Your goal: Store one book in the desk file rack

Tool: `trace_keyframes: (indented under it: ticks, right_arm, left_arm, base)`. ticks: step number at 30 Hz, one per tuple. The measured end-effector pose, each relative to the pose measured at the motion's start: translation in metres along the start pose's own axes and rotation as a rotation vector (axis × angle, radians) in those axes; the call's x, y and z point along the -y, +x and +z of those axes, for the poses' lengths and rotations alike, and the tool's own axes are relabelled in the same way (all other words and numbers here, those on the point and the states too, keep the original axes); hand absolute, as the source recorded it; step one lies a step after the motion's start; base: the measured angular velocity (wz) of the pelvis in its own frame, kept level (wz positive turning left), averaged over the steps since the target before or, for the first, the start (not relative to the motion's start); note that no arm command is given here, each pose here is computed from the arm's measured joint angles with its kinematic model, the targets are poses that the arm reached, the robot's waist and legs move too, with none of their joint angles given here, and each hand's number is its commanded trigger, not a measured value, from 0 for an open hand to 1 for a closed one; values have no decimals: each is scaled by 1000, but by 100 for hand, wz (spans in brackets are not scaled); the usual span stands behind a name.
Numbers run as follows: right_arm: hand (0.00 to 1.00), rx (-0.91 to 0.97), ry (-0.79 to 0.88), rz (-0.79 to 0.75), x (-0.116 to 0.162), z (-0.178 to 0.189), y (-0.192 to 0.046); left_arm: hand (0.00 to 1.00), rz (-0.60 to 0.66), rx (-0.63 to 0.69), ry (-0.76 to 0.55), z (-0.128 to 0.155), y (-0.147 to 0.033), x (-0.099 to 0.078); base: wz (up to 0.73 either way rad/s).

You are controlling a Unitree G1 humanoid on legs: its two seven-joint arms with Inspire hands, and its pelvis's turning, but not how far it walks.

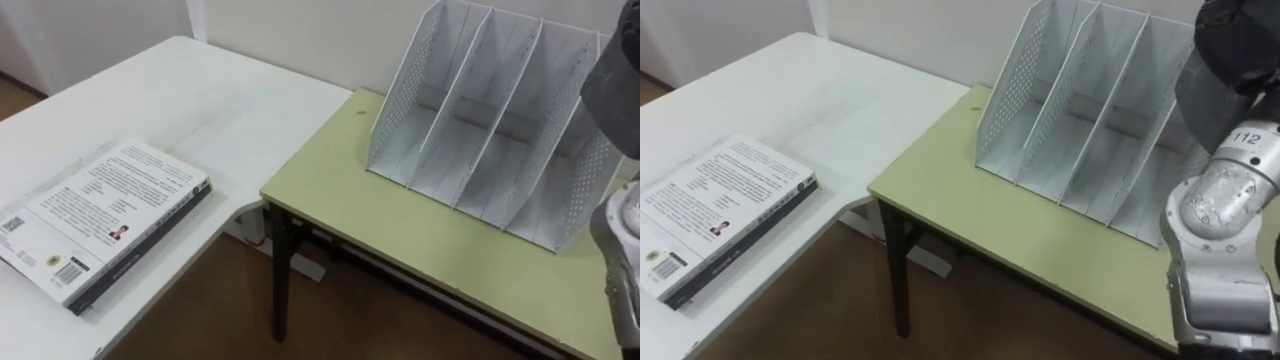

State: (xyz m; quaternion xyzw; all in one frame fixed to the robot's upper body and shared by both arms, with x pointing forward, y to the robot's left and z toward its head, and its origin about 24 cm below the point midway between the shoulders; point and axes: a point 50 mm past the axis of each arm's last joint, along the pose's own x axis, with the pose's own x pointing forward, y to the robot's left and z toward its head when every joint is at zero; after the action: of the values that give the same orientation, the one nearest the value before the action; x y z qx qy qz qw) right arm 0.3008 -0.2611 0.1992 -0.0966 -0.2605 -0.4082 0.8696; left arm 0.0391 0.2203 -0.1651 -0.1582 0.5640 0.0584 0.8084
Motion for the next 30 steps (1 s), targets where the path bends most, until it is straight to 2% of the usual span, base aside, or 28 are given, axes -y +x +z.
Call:
trace_keyframes:
  ticks: [11,30]
  right_arm:
    - [100,-82,-66,-2,1,-15,6]
    - [100,-92,-77,17,-2,-12,9]
  left_arm:
    - [0,3,-14,-7,1,0,-1]
    - [0,-13,-24,-27,7,2,0]
  base:
    - [2]
    - [1]
